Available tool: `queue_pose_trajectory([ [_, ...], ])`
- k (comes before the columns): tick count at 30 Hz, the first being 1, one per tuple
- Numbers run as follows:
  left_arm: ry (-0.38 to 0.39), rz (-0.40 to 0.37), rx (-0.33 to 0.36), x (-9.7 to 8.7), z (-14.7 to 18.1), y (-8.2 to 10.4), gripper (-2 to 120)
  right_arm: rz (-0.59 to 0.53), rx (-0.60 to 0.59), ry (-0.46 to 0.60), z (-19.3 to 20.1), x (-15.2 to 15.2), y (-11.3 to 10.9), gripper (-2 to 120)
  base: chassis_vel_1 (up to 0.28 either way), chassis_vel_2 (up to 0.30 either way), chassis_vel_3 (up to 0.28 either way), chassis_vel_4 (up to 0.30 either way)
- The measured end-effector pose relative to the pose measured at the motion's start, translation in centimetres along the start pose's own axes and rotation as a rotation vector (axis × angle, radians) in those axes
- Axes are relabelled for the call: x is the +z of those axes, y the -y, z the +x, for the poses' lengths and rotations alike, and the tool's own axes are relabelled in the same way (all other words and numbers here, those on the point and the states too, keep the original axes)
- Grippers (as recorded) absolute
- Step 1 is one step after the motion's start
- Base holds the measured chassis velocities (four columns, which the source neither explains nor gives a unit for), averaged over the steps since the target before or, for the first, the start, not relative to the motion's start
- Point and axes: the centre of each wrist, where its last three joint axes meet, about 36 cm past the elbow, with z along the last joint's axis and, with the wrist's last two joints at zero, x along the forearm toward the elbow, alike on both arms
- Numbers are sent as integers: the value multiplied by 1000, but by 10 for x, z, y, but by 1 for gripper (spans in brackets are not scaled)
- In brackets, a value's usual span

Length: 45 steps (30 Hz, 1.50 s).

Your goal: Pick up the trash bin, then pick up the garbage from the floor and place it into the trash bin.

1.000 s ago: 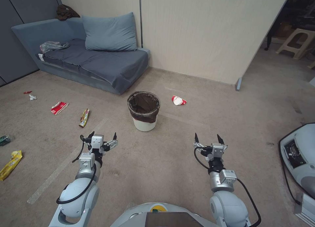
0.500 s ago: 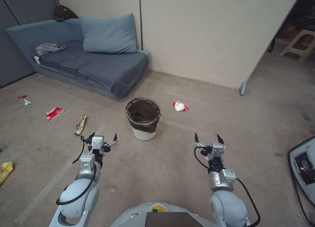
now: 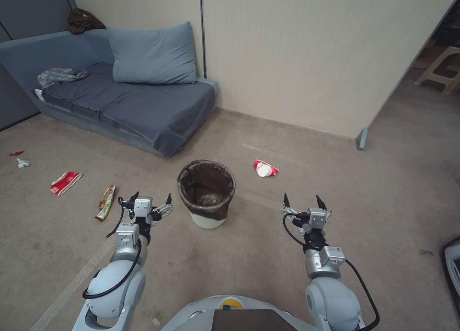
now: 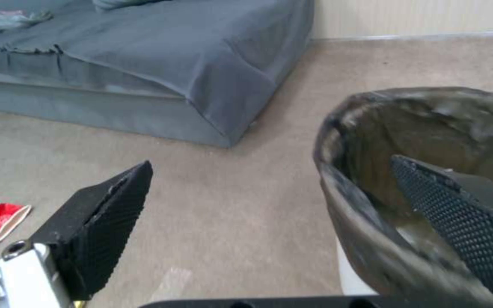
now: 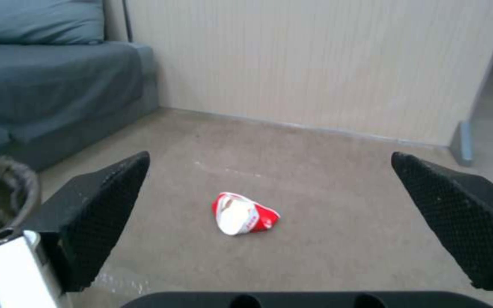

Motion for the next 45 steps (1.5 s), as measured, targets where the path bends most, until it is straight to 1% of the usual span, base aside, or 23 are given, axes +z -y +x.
queue_pose_trajectory([
  [5,3,0,-2,-1,-1,0,100,-1,-3,3,0,0,0,100,-221,241,222,-219],
  [10,20,8,-26,-4,-3,0,100,16,4,25,-1,1,-1,100,-212,194,203,-208],
  [13,22,8,-28,-4,-3,0,100,16,5,26,-1,1,-1,100,-127,160,161,-106],
  [22,30,10,-31,-6,-4,0,100,11,16,26,0,-1,-1,100,5,-2,6,8],
  [30,49,-13,0,-9,-2,0,100,10,16,24,0,0,-2,100,0,0,0,0],
  [31,55,-24,20,-12,1,0,100,10,17,22,0,0,-2,100,0,0,0,0],
  [32,32,-38,38,-18,4,1,100,10,18,20,0,1,-2,100,0,0,0,0],
  [33,32,-38,38,-18,4,1,100,10,18,20,0,1,-2,100,0,0,0,0],
  [35,-91,-46,40,-31,8,1,100,11,21,19,0,2,-2,100,0,0,0,0],
  [36,-91,-46,40,-31,8,1,100,11,21,19,0,2,-2,100,0,0,0,0],
  [37,-162,-18,65,-41,10,0,100,11,21,19,0,1,-1,100,0,0,0,0],
  [38,-175,-8,83,-45,11,-1,100,13,21,19,0,2,-1,100,0,0,0,0],
  [39,-175,-8,83,-45,11,-1,100,13,21,19,0,2,-1,100,0,0,0,0],
  [40,-162,-16,118,-52,9,-3,100,16,22,18,0,2,0,100,0,0,0,0],
  [41,-157,-26,128,-52,8,-4,100,16,22,17,0,2,0,100,0,0,0,0],
  [42,-160,-32,144,-51,4,-2,100,17,22,16,0,3,0,100,0,0,0,0],
  [43,-160,-32,144,-51,4,-2,100,17,22,16,0,3,0,100,0,0,0,0],
  [45,-178,-37,188,-44,-2,4,100,18,23,15,1,3,-1,100,0,0,0,0],
])
